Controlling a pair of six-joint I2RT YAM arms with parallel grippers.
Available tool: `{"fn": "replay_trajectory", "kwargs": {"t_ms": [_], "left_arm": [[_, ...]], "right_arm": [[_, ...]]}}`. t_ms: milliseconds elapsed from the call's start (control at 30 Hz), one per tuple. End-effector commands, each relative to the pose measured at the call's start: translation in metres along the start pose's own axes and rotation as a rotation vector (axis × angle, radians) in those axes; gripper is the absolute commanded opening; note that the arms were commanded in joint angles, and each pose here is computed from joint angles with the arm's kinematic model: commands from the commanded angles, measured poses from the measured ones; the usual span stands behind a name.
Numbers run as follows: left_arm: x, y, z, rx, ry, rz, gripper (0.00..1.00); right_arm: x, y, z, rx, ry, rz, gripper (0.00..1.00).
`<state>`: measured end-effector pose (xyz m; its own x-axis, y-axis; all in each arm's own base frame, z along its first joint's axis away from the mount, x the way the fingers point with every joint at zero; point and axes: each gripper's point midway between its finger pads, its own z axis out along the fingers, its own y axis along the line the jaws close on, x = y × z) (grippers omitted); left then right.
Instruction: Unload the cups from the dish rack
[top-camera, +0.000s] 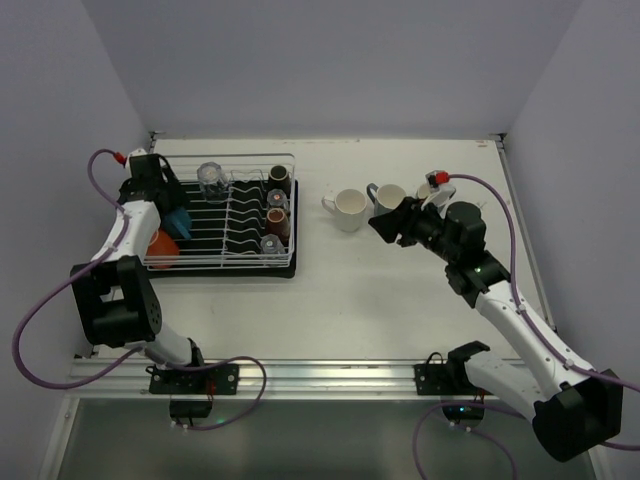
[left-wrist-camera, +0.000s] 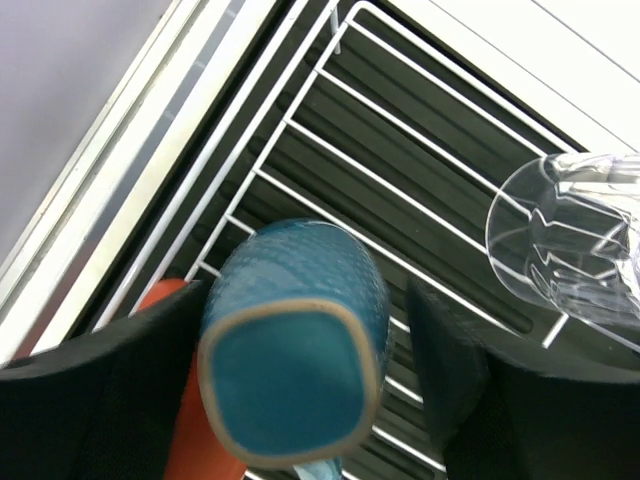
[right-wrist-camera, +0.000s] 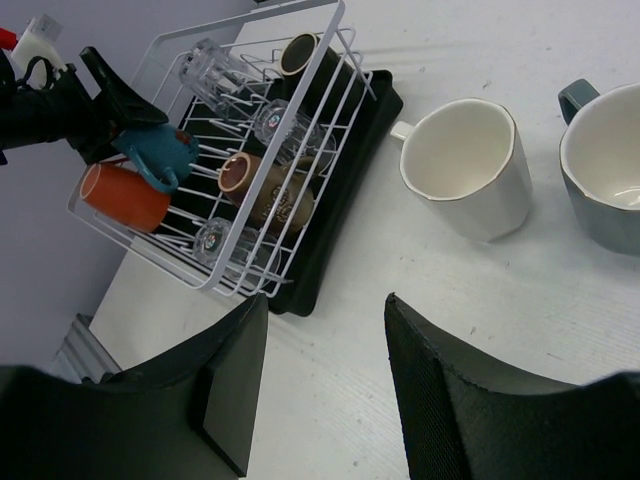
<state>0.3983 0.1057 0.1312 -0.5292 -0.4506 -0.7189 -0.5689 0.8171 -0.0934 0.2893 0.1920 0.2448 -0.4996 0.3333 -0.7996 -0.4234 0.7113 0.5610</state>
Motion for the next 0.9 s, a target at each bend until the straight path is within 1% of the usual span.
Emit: {"fn": "replay_trajectory", "kwargs": {"t_ms": [0,33,67,133,167,267,333,367,400,500,533,600,633,667,767,800,833,867], "left_arm": [[-0.004,-0.011,0.007,0.055,-0.005,-0.018,0.78],[-0.005,-0.012,0.007,0.061,-0.009,-0.023,0.71],[-0.006,-0.015,0.006,0.073,-0.011,-0.027,0.53],[-0.011,-0.016,0.002,0.081,-0.027,-0.033,0.35],[-0.015,-0.017,0.0,0.084,-0.037,-0.037,0.22],[-0.03,-0.02,-0.013,0.104,-0.081,-0.055,0.09],[-0.045,-0.023,-0.026,0.124,-0.121,-0.075,0.06],[-0.048,-0.025,-0.03,0.137,-0.129,-0.079,0.01],[-0.055,-0.027,-0.039,0.154,-0.151,-0.09,0.0],[-0.066,-0.031,-0.059,0.199,-0.198,-0.112,0.0],[-0.066,-0.032,-0.063,0.212,-0.204,-0.115,0.0],[-0.07,-0.035,-0.077,0.249,-0.232,-0.124,0.0],[-0.066,-0.034,-0.079,0.253,-0.229,-0.128,0.0],[-0.069,-0.036,-0.09,0.281,-0.251,-0.136,0.0],[-0.061,-0.034,-0.1,0.304,-0.256,-0.139,0.0],[-0.063,-0.034,-0.11,0.323,-0.274,-0.143,0.0],[-0.057,-0.034,-0.113,0.333,-0.268,-0.144,0.0],[-0.06,-0.037,-0.127,0.37,-0.291,-0.144,0.0]], "right_arm": [[-0.008,0.007,0.002,-0.022,-0.032,-0.012,0.54],[-0.008,0.007,0.001,-0.021,-0.033,-0.013,0.54],[-0.008,0.006,0.002,-0.018,-0.032,-0.013,0.54],[-0.009,0.007,0.001,-0.019,-0.035,-0.014,0.54],[-0.01,0.009,0.001,-0.023,-0.036,-0.015,0.54],[-0.011,0.014,0.002,-0.035,-0.033,-0.011,0.54],[-0.012,0.02,0.003,-0.054,-0.026,-0.005,0.56],[-0.01,0.026,0.004,-0.071,-0.016,-0.005,0.57],[-0.009,0.03,0.005,-0.082,-0.01,0.002,0.58],[-0.01,0.048,0.009,-0.122,0.0,0.004,0.62],[-0.004,0.055,0.012,-0.137,0.019,0.008,0.66],[-0.005,0.068,0.015,-0.167,0.022,0.021,0.69],[-0.003,0.079,0.017,-0.202,0.03,0.024,0.73],[0.0,0.084,0.021,-0.211,0.048,0.044,0.75],[0.004,0.107,0.031,-0.262,0.072,0.053,0.81],[-0.002,0.118,0.032,-0.284,0.063,0.048,0.83],[0.002,0.129,0.034,-0.308,0.075,0.046,0.86],[0.006,0.133,0.039,-0.32,0.094,0.055,0.87]]}}
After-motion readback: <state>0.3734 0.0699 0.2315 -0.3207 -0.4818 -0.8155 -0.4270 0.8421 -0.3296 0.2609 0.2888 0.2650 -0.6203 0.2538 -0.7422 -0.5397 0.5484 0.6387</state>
